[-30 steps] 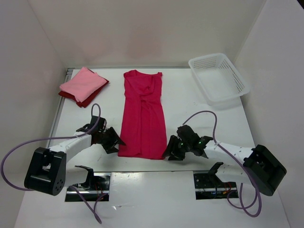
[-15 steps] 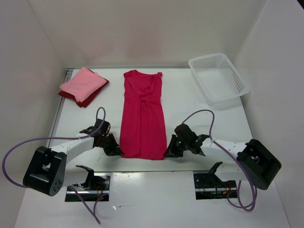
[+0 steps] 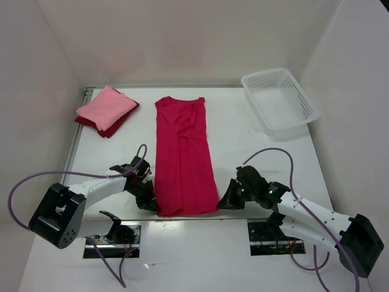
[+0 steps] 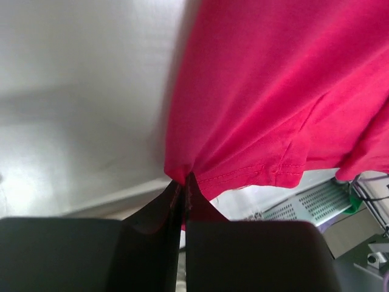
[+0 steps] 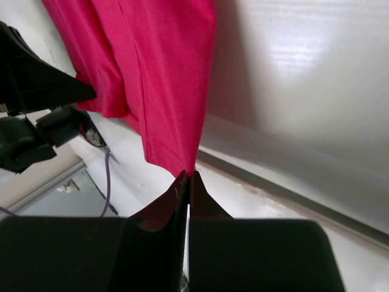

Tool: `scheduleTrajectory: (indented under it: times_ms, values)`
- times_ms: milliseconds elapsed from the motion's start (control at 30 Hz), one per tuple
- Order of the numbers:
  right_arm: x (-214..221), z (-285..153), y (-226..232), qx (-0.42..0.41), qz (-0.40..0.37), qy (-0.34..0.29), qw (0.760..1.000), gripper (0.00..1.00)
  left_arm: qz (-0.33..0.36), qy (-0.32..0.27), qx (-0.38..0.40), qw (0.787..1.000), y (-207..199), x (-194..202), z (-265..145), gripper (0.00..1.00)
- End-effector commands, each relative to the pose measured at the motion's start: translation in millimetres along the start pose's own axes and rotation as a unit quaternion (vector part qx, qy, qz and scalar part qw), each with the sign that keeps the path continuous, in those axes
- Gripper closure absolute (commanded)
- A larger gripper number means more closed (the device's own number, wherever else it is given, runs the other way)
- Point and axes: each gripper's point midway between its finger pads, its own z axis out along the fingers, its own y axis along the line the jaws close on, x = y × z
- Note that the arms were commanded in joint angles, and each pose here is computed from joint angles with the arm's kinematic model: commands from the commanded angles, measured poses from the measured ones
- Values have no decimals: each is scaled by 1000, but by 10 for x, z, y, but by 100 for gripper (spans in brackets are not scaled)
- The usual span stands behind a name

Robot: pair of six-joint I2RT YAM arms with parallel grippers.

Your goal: Fold and stack the t-shirts

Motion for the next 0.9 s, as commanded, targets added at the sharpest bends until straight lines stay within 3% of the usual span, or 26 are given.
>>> scheduleTrajectory:
  times_ms: [0,133,300,567,867]
  values:
    - [144,-94,-66,29,13,33,999,100,8,19,-11,1000,-74,57,-130,96]
    - [-90,-155,138,22,-4,11,1000,100,22,-26,-13,999,-307,-148,-354,97]
    - [-618,-203,403,19,-25,-29,999,100,15,-90,51,995,-712,-608,-595,94]
    - [-1510,91,617,51,-77,-87,992,100,-4,-198,91,976,-857,-1426,-882,89]
    - [-2477,354,857,65,-122,-114,984,100,0,-239,89,967,-1059,-2121,-868,86]
